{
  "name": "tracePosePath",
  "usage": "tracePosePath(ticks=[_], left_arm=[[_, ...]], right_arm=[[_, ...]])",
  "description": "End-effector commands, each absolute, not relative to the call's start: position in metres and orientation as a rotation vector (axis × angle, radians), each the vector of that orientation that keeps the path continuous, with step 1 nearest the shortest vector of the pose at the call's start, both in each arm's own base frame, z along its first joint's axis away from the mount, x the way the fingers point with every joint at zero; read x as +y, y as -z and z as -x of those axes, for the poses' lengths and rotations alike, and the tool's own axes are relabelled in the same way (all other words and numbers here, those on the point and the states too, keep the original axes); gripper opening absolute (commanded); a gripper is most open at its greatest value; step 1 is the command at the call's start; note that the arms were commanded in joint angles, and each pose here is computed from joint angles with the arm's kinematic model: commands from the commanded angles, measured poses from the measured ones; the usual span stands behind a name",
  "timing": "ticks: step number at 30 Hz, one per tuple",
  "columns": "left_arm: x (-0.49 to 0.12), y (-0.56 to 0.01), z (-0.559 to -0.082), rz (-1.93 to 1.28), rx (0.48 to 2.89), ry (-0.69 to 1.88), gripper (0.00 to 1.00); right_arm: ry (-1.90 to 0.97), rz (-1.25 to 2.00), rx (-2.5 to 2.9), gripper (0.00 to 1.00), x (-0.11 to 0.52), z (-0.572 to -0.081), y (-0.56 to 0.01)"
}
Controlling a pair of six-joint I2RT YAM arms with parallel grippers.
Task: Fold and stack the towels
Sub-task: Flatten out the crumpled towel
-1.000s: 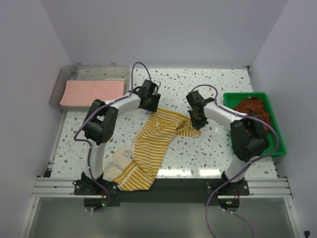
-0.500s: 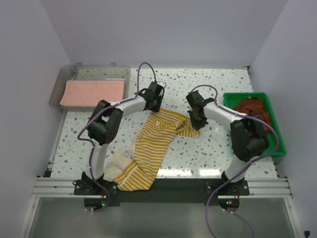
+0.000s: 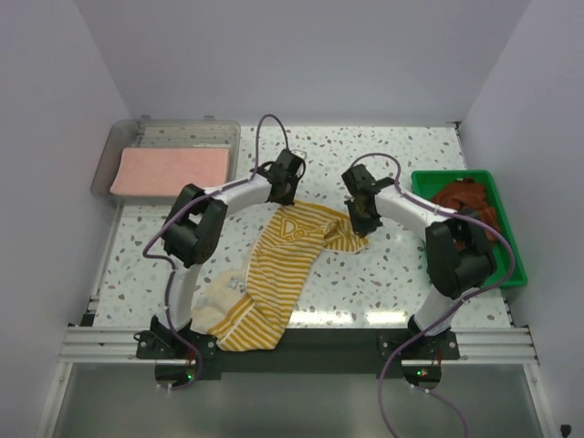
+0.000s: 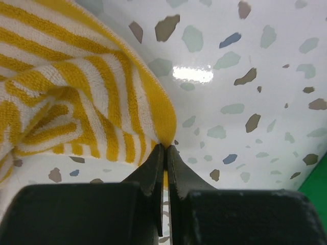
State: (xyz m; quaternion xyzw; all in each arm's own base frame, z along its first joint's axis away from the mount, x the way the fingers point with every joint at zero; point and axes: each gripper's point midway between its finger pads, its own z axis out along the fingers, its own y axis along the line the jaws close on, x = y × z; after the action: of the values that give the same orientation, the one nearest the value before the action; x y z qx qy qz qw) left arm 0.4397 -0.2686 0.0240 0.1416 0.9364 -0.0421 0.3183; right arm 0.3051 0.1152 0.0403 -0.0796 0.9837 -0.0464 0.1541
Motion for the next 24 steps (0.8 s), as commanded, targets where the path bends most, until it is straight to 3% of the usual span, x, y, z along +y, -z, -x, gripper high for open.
tracePosePath(ticks=[1, 7, 14, 20, 24], left_arm=[[-0.241, -0.092, -0.468, -0.307, 2.385, 0.056, 0.00], [-0.222, -0.254, -0.504, -0.219, 2.069, 0.059, 0.00], [-0.188, -0.438, -0.488, -0.071, 1.661, 0.080, 0.00], [-0.164, -0.545, -0.451, -0.022, 1.381, 0.120, 0.00], [-0.158, -0.580, -0.428, -0.032, 1.288, 0.160, 0.00]], right_arm=[[0.109, 0.164, 2.640, 0.00, 0.123, -0.342, -0.101], [0.115, 0.077, 2.378, 0.00, 0.122, -0.389, -0.207], [0.192, 0.031, 2.027, 0.00, 0.103, -0.427, -0.365], [0.171, 0.051, 1.714, 0.00, 0.093, -0.422, -0.486], [0.217, 0.082, 1.553, 0.00, 0.077, -0.399, -0.544]])
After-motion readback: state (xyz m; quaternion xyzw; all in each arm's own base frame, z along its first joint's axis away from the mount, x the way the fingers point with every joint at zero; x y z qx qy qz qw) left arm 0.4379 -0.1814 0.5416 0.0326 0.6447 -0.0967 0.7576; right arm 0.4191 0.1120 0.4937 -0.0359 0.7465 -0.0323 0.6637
